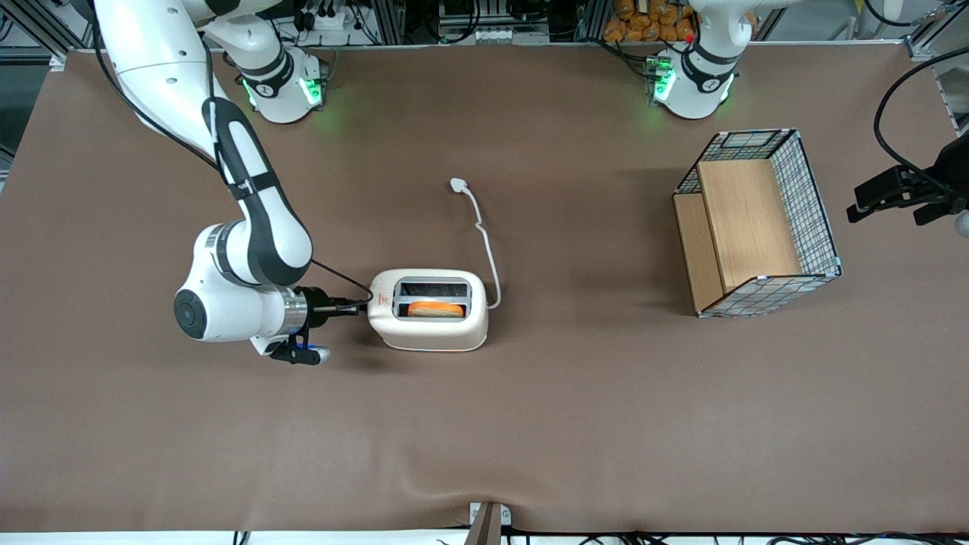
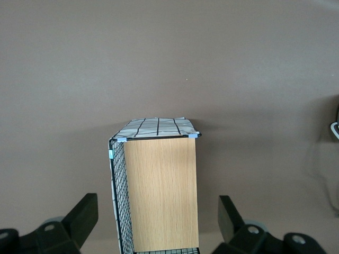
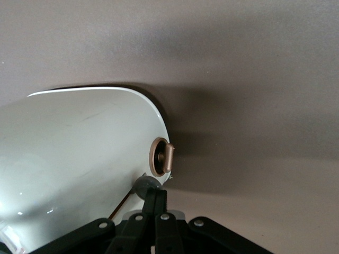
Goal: Press toaster button with right arm
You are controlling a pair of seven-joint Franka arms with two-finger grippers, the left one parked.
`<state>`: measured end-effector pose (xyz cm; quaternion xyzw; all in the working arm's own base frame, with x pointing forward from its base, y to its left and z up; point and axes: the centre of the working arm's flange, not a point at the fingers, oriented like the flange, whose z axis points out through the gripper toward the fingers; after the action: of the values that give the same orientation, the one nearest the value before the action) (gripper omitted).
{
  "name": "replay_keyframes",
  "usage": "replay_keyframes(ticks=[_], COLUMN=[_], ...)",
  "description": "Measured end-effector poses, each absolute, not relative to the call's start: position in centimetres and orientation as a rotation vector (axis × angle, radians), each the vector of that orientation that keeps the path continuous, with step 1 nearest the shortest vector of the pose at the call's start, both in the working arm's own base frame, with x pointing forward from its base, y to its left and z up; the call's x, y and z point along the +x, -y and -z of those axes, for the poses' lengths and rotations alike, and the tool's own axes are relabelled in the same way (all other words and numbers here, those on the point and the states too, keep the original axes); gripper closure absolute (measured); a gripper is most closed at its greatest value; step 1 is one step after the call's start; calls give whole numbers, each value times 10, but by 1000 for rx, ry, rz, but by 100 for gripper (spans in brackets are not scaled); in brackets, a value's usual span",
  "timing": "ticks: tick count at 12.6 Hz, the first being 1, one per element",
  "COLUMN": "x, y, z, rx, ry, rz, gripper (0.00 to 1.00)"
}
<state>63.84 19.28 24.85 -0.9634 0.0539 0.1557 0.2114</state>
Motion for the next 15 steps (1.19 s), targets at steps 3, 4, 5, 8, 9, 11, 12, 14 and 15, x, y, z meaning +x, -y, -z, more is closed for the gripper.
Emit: replay_keyframes(ticks=[3, 4, 5, 8, 9, 11, 12, 14, 15], x=[639, 639, 639, 639, 639, 639, 639, 639, 639], y=[-189, -189, -189, -187, -186, -186, -186, -185, -185], z=[-242, -242, -241, -239, -239, -238, -238, -237, -237], rx=[-2658, -2655, -2651, -2639, -2638, -2636, -2634, -2631, -2630], ry=[-139, -141, -146, -156, -154, -151, -152, -154, -154], rz=[-435, -435, -436, -439, -438, -437, -437, -438, -438], gripper=[99, 99, 99, 99, 99, 99, 99, 99, 99])
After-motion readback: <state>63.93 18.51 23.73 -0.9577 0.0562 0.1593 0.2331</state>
